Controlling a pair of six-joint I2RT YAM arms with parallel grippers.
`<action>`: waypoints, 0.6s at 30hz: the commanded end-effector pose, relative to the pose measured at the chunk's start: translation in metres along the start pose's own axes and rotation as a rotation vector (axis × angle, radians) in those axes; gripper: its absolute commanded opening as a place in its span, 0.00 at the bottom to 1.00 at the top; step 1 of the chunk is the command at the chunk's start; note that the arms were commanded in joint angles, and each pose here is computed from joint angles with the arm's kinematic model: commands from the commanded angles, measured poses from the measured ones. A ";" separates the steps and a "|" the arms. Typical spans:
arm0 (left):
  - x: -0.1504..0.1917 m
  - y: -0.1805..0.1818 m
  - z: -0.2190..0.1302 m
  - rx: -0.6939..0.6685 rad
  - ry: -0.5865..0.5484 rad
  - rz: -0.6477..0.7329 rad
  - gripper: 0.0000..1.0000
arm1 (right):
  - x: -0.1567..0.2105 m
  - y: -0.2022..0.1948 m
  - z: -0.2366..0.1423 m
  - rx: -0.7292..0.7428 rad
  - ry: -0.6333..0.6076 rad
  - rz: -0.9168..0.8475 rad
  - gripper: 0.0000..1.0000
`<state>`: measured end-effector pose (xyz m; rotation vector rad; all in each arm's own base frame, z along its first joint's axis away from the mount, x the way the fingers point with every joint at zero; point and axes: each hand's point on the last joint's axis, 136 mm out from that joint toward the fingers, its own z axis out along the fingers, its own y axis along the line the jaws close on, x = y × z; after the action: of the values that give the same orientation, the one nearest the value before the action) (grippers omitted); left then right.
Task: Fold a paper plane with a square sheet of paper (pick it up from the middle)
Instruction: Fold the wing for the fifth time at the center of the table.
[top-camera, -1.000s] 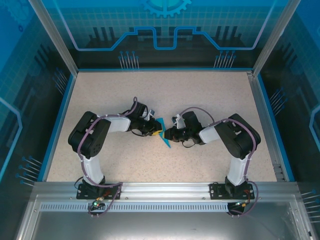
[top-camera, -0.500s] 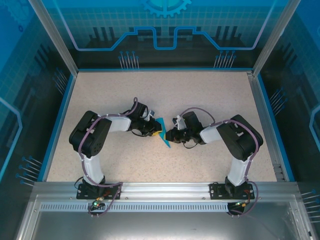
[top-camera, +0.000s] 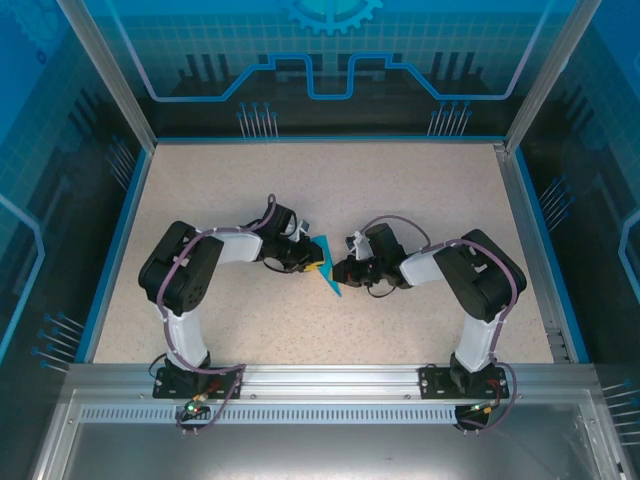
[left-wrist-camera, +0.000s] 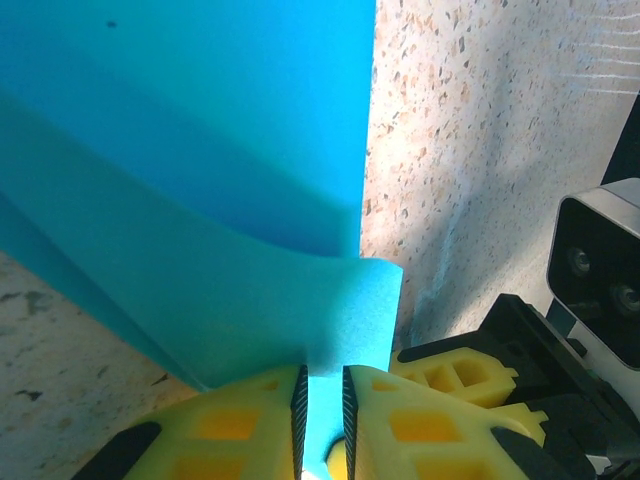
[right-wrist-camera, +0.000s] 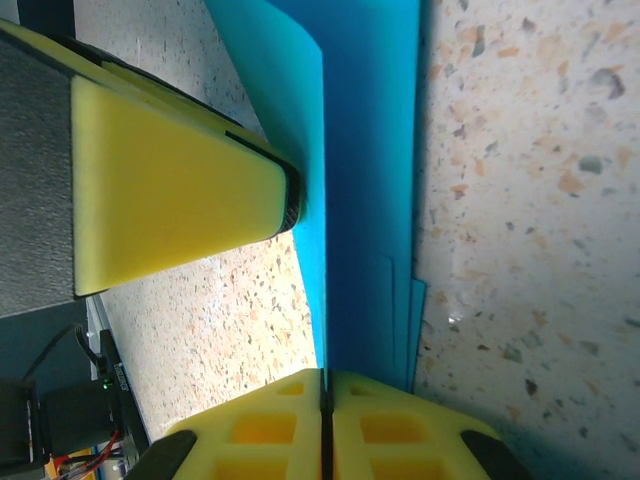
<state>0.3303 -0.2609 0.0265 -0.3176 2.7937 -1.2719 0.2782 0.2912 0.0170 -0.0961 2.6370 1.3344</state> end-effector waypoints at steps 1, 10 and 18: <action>-0.003 0.000 0.003 -0.021 0.003 0.023 0.20 | 0.008 -0.024 -0.001 0.074 0.035 0.067 0.08; -0.003 0.005 0.007 -0.034 0.015 0.013 0.20 | 0.013 -0.031 0.000 0.102 0.063 0.103 0.07; -0.002 0.009 0.007 -0.050 0.017 0.007 0.20 | 0.010 -0.010 -0.009 0.051 0.063 0.071 0.13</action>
<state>0.3315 -0.2614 0.0229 -0.3269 2.8135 -1.2625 0.2779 0.2904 0.0173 -0.0766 2.6763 1.3312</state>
